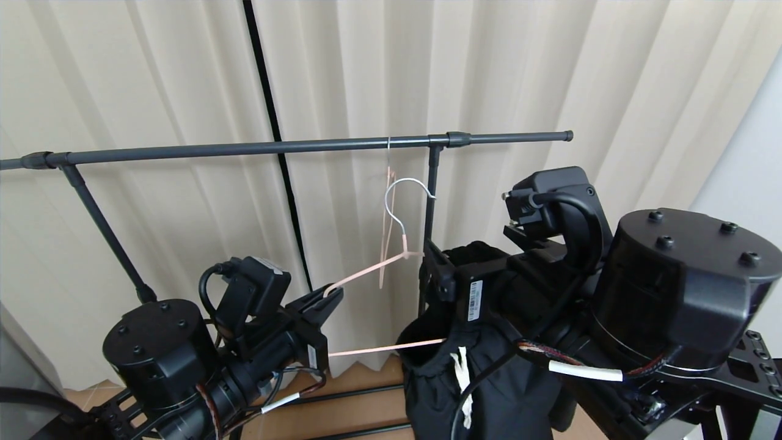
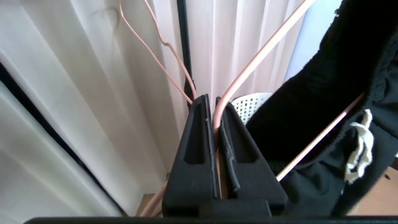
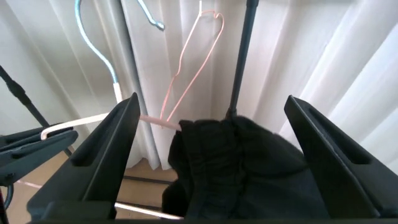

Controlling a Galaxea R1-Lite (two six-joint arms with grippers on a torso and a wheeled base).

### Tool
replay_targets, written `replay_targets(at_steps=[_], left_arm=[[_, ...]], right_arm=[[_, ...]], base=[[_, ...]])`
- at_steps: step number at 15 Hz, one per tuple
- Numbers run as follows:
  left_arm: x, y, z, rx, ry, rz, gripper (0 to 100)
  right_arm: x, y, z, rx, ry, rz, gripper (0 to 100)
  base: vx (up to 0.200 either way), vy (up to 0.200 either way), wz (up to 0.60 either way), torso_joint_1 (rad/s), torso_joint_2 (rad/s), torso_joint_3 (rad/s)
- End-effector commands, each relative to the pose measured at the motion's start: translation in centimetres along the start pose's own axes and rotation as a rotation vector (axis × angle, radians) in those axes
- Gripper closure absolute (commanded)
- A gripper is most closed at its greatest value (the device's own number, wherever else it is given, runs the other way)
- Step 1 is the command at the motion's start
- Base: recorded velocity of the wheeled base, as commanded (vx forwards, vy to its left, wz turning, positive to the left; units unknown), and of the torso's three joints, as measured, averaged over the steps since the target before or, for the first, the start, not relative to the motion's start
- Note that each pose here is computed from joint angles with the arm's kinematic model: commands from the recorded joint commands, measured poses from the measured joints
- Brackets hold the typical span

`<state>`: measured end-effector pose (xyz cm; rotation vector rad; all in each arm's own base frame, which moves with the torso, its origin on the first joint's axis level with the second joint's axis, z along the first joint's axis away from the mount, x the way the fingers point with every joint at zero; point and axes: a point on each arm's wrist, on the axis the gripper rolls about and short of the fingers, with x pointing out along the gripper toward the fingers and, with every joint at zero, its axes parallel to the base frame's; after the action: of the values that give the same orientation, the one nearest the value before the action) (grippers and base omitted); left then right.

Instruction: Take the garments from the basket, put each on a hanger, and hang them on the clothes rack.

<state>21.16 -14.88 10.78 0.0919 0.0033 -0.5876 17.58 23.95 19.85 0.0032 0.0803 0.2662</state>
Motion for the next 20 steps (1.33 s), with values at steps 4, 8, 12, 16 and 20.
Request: replay_targets(at_steps=[4, 8, 12, 16, 20], left_arm=[[0.0, 0.2, -0.2, -0.045, 0.009, 0.0, 100], [0.1, 0.1, -0.6, -0.045, 0.026, -0.004, 100], [-0.4, 0.0, -1.0, -0.041, 0.047, -0.054, 100], [-0.5, -0.1, -1.0, -0.041, 0.048, -0.059, 100], [-0.6, -0.5, -1.1, -0.038, 0.052, -0.075, 100]], right_arm=[[-2.7, -2.6, -0.5, -0.173, 0.009, 0.154, 0], [-4.3, -5.1, 0.6, -0.257, -0.038, 0.191, 0], [-5.9, -10.2, -0.7, -0.467, 0.084, 0.363, 0], [-5.2, -12.5, 3.2, -0.419, 0.247, 0.563, 0], [-0.5, -14.3, 5.0, -0.522, 0.541, 0.725, 0]], base=[[0.0, 0.0, 0.0, 0.0, 0.0, 0.0], [0.0, 0.0, 0.0, 0.0, 0.0, 0.0], [0.0, 0.0, 0.0, 0.0, 0.0, 0.0], [0.0, 0.0, 0.0, 0.0, 0.0, 0.0], [0.0, 0.0, 0.0, 0.0, 0.0, 0.0]])
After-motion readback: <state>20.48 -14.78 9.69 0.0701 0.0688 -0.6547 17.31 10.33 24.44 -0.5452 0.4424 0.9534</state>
